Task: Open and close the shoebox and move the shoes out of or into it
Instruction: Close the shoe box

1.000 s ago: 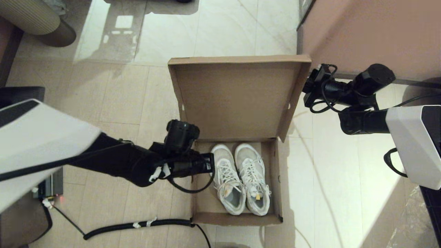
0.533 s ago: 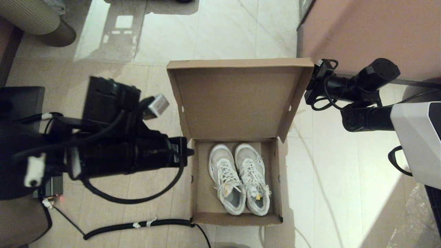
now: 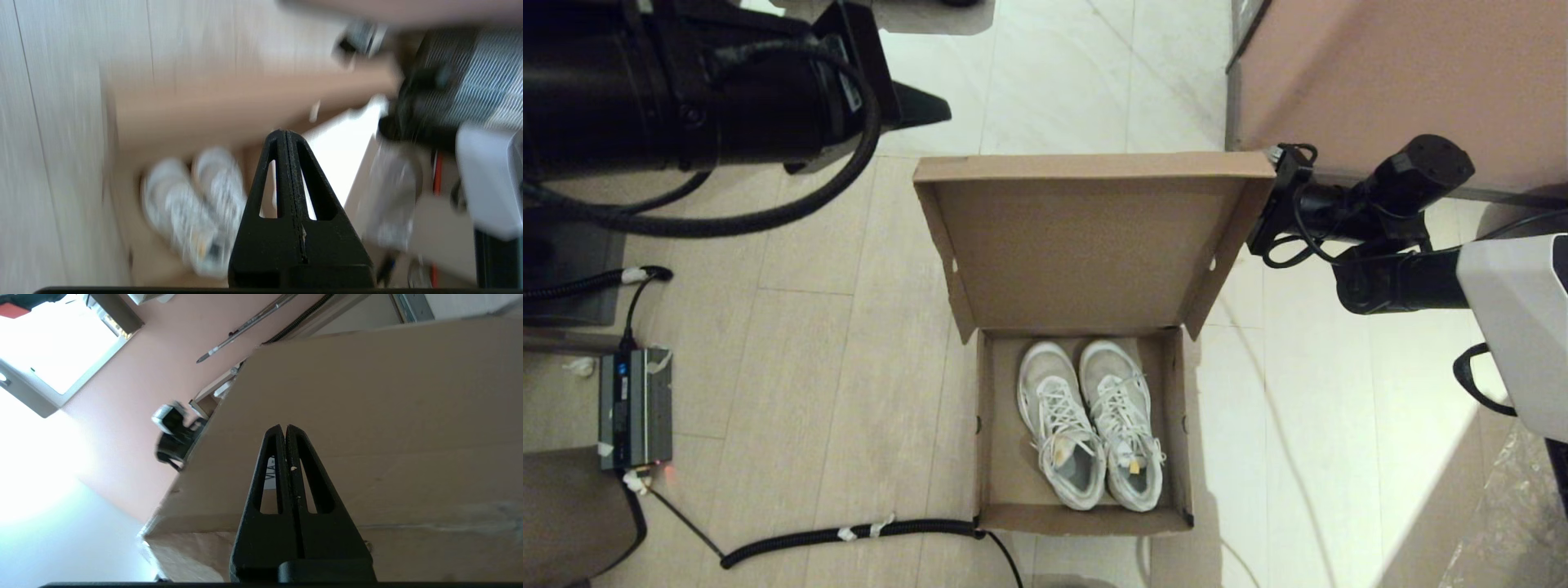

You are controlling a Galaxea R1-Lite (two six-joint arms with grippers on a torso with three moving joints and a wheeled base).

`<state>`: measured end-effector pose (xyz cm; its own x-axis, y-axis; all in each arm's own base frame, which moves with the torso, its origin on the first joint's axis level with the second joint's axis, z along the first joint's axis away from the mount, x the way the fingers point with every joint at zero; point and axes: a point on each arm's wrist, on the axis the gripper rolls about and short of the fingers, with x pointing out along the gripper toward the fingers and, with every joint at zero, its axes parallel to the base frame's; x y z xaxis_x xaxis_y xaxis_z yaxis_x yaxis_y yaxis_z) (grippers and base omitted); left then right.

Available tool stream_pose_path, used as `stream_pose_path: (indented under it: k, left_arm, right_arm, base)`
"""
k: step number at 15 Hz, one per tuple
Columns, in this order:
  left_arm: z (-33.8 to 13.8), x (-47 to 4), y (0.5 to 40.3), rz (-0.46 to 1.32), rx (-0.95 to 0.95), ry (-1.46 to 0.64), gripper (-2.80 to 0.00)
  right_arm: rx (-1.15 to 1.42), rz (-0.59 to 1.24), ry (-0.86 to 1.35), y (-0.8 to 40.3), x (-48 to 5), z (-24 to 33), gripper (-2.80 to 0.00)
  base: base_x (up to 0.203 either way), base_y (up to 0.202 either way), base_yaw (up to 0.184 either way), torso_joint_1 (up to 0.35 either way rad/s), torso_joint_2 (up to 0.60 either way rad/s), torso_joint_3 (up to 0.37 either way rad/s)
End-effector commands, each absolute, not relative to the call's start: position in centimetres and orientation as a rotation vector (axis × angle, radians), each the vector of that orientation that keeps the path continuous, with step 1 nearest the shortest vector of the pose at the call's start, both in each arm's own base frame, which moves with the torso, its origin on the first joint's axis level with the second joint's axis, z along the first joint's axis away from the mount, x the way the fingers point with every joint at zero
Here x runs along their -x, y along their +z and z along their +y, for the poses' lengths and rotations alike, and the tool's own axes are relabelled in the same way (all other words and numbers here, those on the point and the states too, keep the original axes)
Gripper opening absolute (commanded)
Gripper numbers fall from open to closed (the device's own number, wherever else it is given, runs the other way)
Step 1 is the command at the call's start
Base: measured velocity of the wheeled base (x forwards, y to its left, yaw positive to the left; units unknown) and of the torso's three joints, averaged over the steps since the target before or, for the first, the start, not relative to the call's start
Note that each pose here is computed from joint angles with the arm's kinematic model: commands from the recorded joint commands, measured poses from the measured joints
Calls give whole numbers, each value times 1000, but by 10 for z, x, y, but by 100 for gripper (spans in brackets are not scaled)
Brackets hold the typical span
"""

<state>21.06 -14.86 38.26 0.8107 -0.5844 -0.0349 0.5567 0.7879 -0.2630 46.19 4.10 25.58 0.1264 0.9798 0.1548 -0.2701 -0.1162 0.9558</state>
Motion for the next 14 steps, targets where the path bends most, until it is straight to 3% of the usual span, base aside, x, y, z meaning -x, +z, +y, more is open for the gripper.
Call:
stream_pose_path:
  k: [1,8,11,14]
  left_arm:
    - [-167,-240,384,103,250,-595,-280]
    - [-212,-322,327,150,202,-499,-280]
    - [-218,-362,303,84,60,-463,-280]
    - [-221,-373,297,59,37,-459,-280]
  right_arm:
    - [-1166,880,1310,262,-446,40,-280]
    - [-1168,944,1300,242,-405,40,-280]
    - [-1182,968,1290,232,-385,40,-280]
    - [-1213,1013,1265,227,-365,39,-280]
  base:
    - [0,0,0,0,0,0]
    - [0,0,0,0,0,0]
    - [0,0,0,0,0,0]
    - [0,0,0,0,0,0]
